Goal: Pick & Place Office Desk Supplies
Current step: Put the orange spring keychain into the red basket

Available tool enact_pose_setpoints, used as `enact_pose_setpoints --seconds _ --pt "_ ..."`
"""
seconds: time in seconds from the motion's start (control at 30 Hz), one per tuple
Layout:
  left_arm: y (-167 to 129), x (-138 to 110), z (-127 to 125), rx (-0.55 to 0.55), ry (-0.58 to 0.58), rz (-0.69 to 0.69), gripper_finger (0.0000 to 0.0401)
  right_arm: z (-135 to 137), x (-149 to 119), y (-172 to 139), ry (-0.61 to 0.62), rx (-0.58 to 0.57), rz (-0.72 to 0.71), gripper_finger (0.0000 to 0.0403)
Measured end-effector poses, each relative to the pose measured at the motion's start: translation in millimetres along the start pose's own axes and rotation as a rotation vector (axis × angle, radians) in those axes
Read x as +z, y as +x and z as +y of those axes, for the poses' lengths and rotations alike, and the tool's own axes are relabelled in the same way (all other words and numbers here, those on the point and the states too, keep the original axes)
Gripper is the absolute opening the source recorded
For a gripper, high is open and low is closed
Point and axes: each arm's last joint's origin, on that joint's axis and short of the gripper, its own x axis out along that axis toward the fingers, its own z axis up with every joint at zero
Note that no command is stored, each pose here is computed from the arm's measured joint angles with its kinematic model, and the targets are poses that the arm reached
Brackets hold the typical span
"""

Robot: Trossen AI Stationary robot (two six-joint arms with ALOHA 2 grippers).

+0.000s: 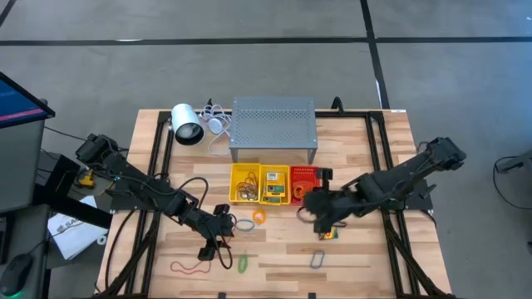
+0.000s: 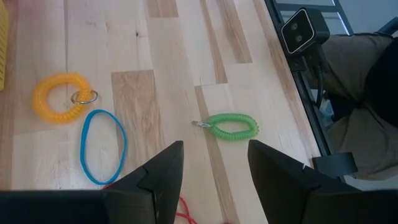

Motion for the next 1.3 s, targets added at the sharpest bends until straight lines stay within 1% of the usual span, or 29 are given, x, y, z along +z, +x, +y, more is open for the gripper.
enact_pose_setpoints --seconds 0.1,0.23,0.37,0.57,0.73,0.97,1.07,1.3 --pt "0.0 0.4 -0.2 -0.001 0.000 -0.004 0.0176 -6.4 -12.3 -6.7 0.054 0.084 -0.114 0.0001" --pt "0.0 1.0 -0.4 -0.004 0.003 -0.011 0.0176 -11.7 -27.0 -8.9 0.073 0.225 -0.286 0.0001" --pt "0.0 2.5 -0.8 -0.007 0.003 -0.026 0.0176 -20.9 -43.6 -2.3 0.102 0.330 -0.423 0.0001" --pt "-0.1 3.4 -1.1 -0.009 0.003 -0.036 0.0176 -36.0 -70.4 25.3 0.166 0.397 -0.506 0.0001" --pt "-0.1 4.2 -1.2 -0.012 0.003 -0.044 0.0176 -42.9 -81.9 48.1 0.175 0.433 -0.560 0.0001" --pt "-0.1 4.6 -1.3 -0.013 0.003 -0.047 0.0176 -49.4 -90.0 77.8 0.169 0.439 -0.515 0.0001" --pt "-0.1 4.7 -1.4 -0.014 0.003 -0.049 0.0176 -52.8 -97.4 91.6 0.193 0.446 -0.465 0.0001" --pt "0.0 5.2 -1.6 -0.016 0.003 -0.054 0.0176 -61.2 -107.7 115.3 0.245 0.402 -0.359 0.0001"
